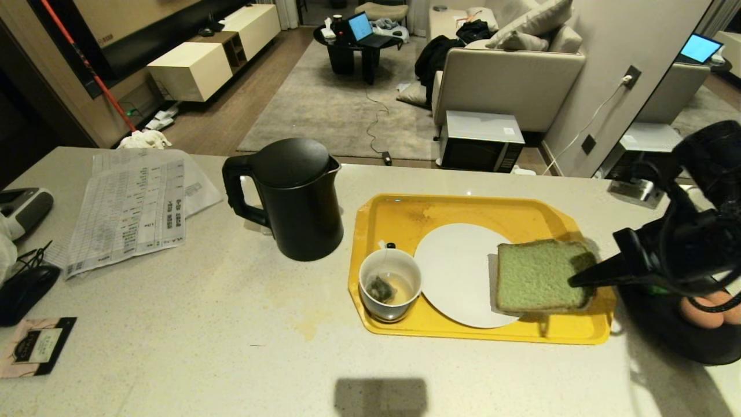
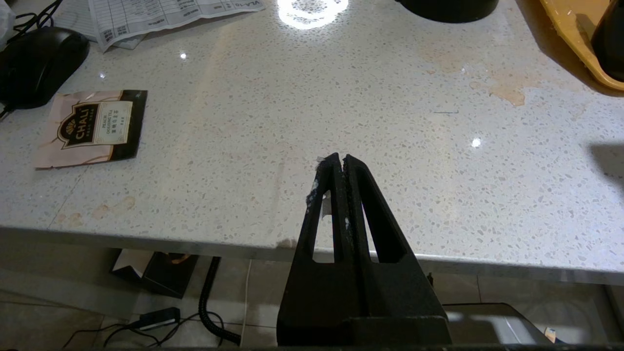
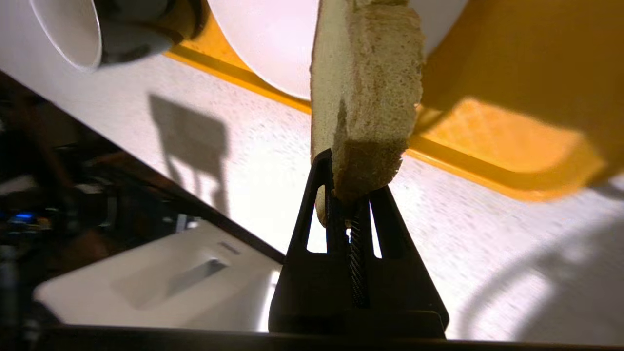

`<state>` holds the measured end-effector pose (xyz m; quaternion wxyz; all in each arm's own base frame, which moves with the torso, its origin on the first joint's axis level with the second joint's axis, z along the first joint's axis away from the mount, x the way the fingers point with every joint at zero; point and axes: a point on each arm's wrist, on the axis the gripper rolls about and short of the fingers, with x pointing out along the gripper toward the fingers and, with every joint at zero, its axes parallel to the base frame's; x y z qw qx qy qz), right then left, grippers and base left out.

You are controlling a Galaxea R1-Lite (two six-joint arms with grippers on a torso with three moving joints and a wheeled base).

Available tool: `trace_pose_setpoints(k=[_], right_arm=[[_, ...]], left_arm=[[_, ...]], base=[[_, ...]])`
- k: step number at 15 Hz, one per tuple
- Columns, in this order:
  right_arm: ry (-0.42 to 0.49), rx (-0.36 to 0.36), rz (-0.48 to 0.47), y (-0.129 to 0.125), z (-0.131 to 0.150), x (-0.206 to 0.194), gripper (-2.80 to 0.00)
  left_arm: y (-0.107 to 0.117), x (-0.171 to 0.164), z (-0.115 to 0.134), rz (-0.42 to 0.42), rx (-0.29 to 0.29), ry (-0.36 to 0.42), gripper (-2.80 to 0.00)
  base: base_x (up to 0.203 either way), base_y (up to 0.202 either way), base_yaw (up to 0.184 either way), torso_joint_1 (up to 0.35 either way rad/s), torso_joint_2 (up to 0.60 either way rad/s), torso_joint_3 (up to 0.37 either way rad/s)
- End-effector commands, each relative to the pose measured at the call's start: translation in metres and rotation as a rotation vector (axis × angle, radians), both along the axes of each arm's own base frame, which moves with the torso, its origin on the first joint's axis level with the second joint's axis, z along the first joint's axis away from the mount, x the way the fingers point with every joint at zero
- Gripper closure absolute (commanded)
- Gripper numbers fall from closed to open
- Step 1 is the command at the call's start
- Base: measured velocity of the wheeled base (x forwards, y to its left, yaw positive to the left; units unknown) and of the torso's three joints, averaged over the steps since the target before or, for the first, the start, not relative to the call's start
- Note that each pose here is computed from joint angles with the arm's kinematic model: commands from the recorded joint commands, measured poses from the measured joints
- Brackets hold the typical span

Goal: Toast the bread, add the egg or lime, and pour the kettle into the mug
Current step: Put the bread slices in the toaster

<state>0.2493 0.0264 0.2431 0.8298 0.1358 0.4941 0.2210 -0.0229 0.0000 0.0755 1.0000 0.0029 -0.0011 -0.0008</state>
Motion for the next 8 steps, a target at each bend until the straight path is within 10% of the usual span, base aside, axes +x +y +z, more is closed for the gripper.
trace_pose_setpoints(k=[1, 8], right_arm=[[-0.169, -0.086, 0.0, -0.004, 0.031, -0.049, 0.0], [-0.43, -0.42, -0.106, -0.017, 0.062, -0.117, 0.0]], left_arm=[[0.0, 0.0, 0.0, -0.001, 0.0, -0.001, 0.0], [0.0, 0.0, 0.0, -0.001, 0.0, -0.001, 0.0]], base=[[0.0, 0.0, 0.0, 0.0, 0.0, 0.0], [0.0, 0.0, 0.0, 0.0, 0.0, 0.0]])
